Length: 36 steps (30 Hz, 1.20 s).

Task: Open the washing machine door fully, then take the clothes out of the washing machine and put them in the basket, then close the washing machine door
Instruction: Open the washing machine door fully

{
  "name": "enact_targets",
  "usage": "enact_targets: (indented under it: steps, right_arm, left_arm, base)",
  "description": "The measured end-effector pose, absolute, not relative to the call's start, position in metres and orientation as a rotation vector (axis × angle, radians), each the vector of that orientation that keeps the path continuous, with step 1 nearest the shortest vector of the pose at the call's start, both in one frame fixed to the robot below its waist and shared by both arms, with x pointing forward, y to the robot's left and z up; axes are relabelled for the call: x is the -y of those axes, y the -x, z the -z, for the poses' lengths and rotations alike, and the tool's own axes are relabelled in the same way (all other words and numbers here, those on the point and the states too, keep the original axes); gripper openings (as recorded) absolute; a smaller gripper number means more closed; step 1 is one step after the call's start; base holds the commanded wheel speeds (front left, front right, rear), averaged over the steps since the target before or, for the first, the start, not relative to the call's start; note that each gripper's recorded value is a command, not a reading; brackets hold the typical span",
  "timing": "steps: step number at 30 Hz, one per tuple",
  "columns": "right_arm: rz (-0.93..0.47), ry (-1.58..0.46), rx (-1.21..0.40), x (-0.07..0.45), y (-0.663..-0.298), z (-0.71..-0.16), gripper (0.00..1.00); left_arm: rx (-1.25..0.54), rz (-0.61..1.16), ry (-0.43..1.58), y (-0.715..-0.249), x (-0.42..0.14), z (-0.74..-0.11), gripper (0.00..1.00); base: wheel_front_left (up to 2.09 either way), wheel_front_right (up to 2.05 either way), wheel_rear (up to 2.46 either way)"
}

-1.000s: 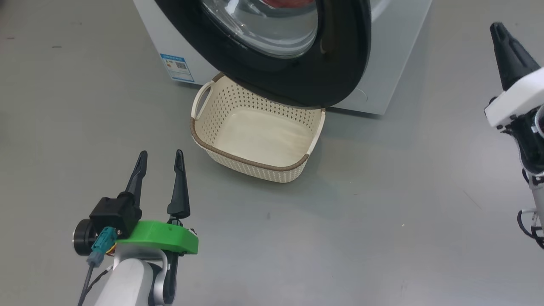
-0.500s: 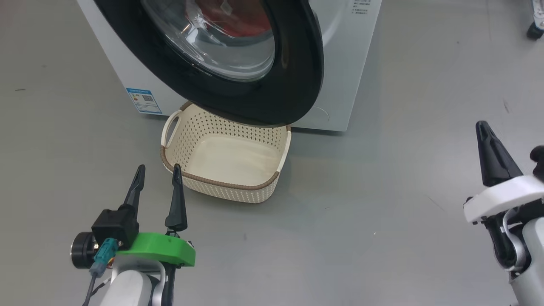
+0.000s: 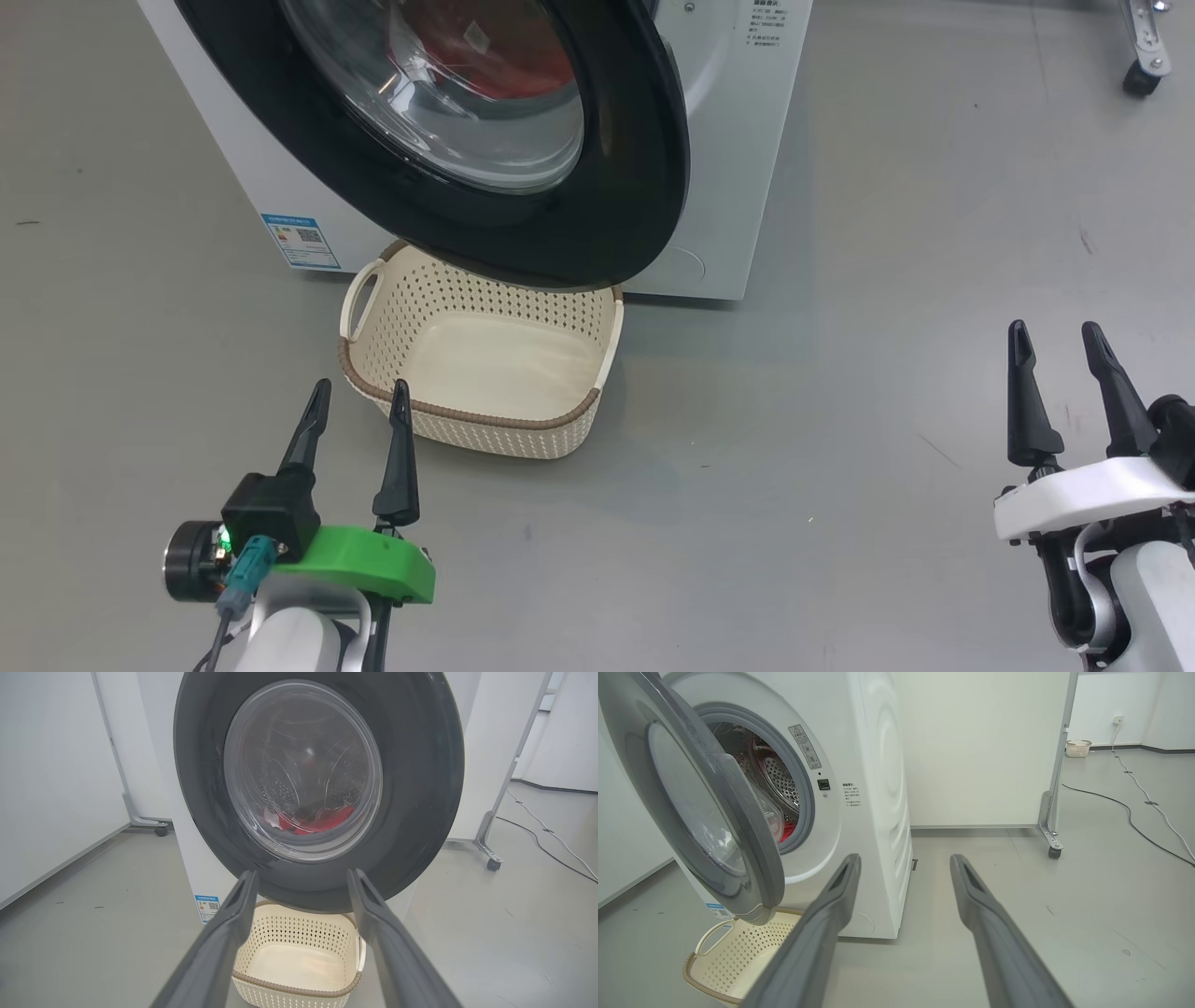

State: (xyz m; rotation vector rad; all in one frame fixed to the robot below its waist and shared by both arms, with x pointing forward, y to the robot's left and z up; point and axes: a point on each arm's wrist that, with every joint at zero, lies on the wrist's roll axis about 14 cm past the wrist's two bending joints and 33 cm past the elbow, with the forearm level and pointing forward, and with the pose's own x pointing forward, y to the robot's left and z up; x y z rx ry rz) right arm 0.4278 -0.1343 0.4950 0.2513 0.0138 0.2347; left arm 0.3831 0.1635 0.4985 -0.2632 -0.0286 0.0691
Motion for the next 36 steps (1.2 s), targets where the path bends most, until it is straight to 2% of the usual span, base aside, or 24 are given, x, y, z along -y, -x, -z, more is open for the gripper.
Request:
enact_targets:
  steps: [36]
  right_arm:
    - [-0.183,-0.302,0.025,0.139,-0.415,-0.503,1.0]
  left_arm:
    - [0.003,-0.058,0.268,-0.383,-0.158,-0.49,1.0]
  base:
    - [0.0,0.0,0.0]
